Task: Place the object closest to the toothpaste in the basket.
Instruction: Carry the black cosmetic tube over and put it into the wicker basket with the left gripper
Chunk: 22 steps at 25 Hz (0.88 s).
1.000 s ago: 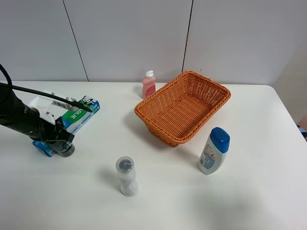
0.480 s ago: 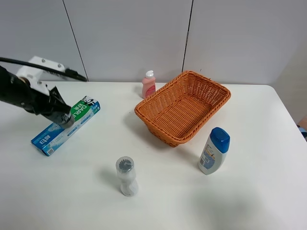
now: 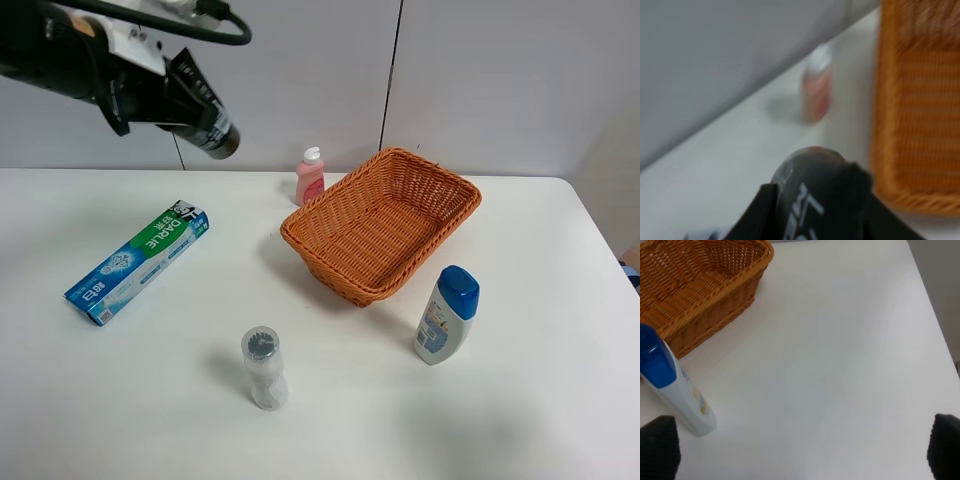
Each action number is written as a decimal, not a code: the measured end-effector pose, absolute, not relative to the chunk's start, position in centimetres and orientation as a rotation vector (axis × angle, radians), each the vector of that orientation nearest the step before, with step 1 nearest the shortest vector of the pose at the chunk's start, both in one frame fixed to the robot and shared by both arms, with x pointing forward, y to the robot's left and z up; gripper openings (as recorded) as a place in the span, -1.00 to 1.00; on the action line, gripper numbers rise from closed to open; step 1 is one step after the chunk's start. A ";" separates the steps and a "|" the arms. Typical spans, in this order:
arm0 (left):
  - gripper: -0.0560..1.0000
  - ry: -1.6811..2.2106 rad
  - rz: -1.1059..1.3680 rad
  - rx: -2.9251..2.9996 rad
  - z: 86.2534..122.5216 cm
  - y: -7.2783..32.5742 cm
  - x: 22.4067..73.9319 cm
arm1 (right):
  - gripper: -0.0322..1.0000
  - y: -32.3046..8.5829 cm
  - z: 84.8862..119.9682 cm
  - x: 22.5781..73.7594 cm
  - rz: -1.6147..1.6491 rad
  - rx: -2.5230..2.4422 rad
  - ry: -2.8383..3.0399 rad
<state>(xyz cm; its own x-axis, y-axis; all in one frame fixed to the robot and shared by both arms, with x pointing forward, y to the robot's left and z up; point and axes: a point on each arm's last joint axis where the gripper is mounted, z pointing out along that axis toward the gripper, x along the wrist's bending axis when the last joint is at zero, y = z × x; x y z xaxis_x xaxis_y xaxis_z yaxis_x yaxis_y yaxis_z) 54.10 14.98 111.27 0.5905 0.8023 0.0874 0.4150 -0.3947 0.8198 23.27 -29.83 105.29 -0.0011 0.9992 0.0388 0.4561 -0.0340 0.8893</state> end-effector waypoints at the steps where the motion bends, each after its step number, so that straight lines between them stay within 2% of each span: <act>1: -0.35 0.927 0.614 2.017 111.5 13.9 53.9 | 0.99 -29.8 105.3 23.3 0.983 1.575 1.540; 4: -0.35 0.826 0.585 2.016 110.9 10.4 53.4 | 0.99 -29.8 105.3 23.3 0.983 1.575 1.540; 12: -0.35 0.799 0.401 2.143 103.5 3.7 53.4 | 0.99 -29.8 105.3 23.3 0.983 1.575 1.540; 22: -0.32 0.887 0.368 2.128 99.3 2.0 54.6 | 0.99 -29.8 105.3 23.3 0.983 1.575 1.540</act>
<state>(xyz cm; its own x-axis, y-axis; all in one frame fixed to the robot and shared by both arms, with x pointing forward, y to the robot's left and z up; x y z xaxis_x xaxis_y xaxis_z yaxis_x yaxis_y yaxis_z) 54.56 2.04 99.32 0.7137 0.6998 -0.0315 0.4724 -0.4475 0.7593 23.27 -29.83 105.29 -0.0011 0.9992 0.0388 0.4561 -0.0340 0.8893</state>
